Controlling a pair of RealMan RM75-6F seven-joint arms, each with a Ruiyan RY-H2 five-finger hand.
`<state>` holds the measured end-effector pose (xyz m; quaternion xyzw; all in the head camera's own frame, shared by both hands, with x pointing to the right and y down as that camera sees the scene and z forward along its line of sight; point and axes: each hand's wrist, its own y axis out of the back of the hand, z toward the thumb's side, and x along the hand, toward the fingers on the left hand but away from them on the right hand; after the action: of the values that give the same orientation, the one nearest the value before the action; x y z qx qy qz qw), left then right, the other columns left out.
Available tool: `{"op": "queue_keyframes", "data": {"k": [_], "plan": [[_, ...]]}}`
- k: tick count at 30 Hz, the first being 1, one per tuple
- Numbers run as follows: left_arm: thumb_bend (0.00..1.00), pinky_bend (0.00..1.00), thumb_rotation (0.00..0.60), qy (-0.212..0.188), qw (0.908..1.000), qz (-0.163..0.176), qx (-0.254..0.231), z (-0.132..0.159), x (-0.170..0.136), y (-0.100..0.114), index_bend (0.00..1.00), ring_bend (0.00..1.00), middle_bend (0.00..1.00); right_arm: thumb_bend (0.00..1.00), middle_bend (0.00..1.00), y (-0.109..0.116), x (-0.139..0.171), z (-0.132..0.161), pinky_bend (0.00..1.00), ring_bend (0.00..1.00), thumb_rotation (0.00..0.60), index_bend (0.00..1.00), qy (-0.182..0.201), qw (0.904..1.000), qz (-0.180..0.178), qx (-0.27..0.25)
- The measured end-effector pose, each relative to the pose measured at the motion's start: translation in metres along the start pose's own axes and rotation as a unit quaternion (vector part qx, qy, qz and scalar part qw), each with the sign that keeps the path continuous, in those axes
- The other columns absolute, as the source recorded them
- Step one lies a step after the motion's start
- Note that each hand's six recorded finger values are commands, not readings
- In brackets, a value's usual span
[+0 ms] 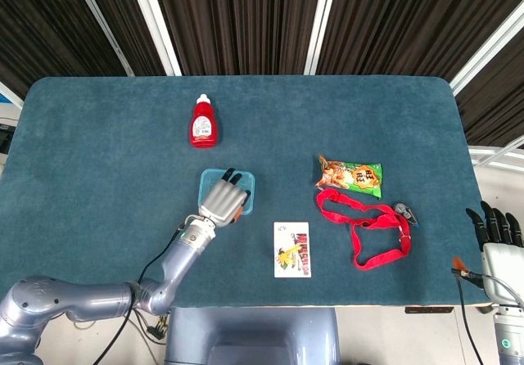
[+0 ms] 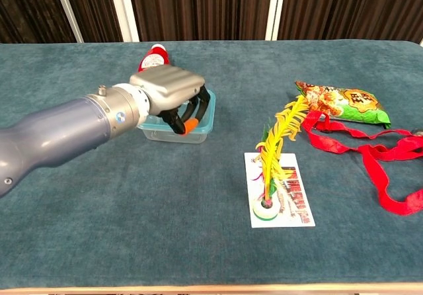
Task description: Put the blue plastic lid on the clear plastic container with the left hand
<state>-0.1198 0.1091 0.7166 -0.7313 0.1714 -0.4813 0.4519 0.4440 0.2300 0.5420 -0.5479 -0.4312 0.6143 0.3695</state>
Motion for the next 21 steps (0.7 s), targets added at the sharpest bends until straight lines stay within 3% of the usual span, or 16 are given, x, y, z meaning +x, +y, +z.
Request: {"op": "queue_keyframes", "data": {"k": [5, 9, 12, 17, 21], "plan": [[0.47, 0.11, 0.6, 0.007, 0.9992, 0.03, -0.026, -0.009, -0.002, 0.031, 0.49, 0.15, 0.46, 0.27, 0.0, 0.0, 0.0, 0.0, 0.0, 0.03, 0.6, 0.14, 0.001, 1.0, -0.001, 0.002], [0.45, 0.07, 0.6, 0.022, 0.998, 0.046, -0.038, -0.026, -0.007, 0.055, 0.34, 0.06, 0.26, 0.27, 0.0, 0.0, 0.0, 0.001, 0.0, 0.03, 0.6, 0.14, 0.003, 1.0, -0.003, 0.004], [0.42, 0.05, 0.6, 0.04, 0.9975, 0.051, -0.028, -0.044, -0.016, 0.067, 0.24, 0.01, 0.17, 0.27, 0.0, 0.0, 0.0, 0.001, 0.0, 0.03, 0.6, 0.14, 0.004, 1.0, -0.004, 0.006], [0.37, 0.04, 0.6, 0.088, 0.9942, 0.062, -0.001, -0.084, -0.047, 0.083, 0.19, 0.0, 0.1, 0.27, 0.0, 0.001, 0.0, 0.001, 0.0, 0.03, 0.6, 0.14, 0.007, 0.9999, -0.008, 0.009], [0.35, 0.04, 0.6, 0.157, 0.9839, 0.085, 0.009, -0.13, -0.094, 0.086, 0.18, 0.0, 0.07, 0.27, 0.0, 0.002, 0.0, 0.002, 0.0, 0.03, 0.6, 0.14, 0.011, 0.9998, -0.01, 0.013]]}}
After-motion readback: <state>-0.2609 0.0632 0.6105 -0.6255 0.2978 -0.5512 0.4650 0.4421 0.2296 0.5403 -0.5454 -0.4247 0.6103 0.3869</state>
